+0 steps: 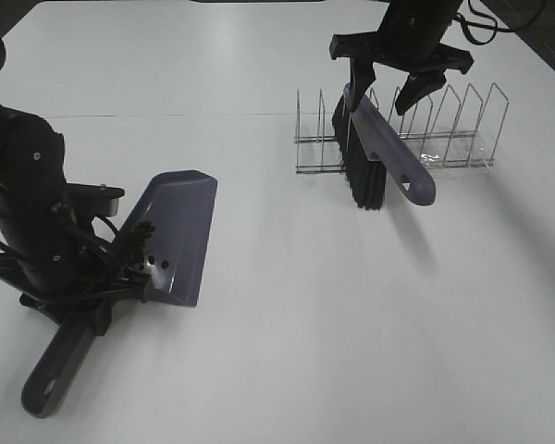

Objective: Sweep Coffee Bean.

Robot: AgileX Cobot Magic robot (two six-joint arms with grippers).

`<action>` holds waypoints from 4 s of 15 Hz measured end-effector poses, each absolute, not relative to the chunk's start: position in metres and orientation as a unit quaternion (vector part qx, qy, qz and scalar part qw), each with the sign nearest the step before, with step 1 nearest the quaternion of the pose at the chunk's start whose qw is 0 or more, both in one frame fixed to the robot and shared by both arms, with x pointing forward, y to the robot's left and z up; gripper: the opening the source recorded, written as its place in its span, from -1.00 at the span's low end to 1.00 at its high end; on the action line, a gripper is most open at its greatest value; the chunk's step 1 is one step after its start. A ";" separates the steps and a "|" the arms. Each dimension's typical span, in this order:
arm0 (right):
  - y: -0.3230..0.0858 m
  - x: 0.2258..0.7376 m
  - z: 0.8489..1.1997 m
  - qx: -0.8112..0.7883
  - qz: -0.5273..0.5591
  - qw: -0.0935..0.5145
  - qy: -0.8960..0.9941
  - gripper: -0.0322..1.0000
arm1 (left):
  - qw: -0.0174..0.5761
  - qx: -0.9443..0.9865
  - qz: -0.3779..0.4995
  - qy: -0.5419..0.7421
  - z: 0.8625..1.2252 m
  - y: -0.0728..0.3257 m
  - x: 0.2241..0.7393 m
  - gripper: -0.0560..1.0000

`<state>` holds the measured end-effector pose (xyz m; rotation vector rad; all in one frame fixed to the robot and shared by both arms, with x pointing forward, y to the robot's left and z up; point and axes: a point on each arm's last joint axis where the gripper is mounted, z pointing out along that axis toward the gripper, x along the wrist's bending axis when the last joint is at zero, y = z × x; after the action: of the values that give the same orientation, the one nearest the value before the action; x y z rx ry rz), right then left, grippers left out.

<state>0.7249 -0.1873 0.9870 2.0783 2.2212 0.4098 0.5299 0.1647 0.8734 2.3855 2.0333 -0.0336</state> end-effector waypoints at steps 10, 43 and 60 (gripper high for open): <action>-0.190 0.712 1.044 0.662 0.180 0.069 0.725 0.25 | 0.025 0.754 0.002 0.656 0.878 0.142 0.580 -0.30; -0.254 0.411 1.115 0.647 0.188 0.082 0.734 0.25 | 0.150 0.709 0.080 0.685 1.055 0.264 0.451 0.34; -0.285 0.272 1.124 0.597 0.344 0.216 0.692 0.25 | 0.283 0.661 0.237 0.654 1.109 0.290 0.339 0.34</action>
<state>0.2722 -0.2853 1.1242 1.6553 1.9177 0.9529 0.3387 0.2899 1.1093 1.7694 1.7505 0.6342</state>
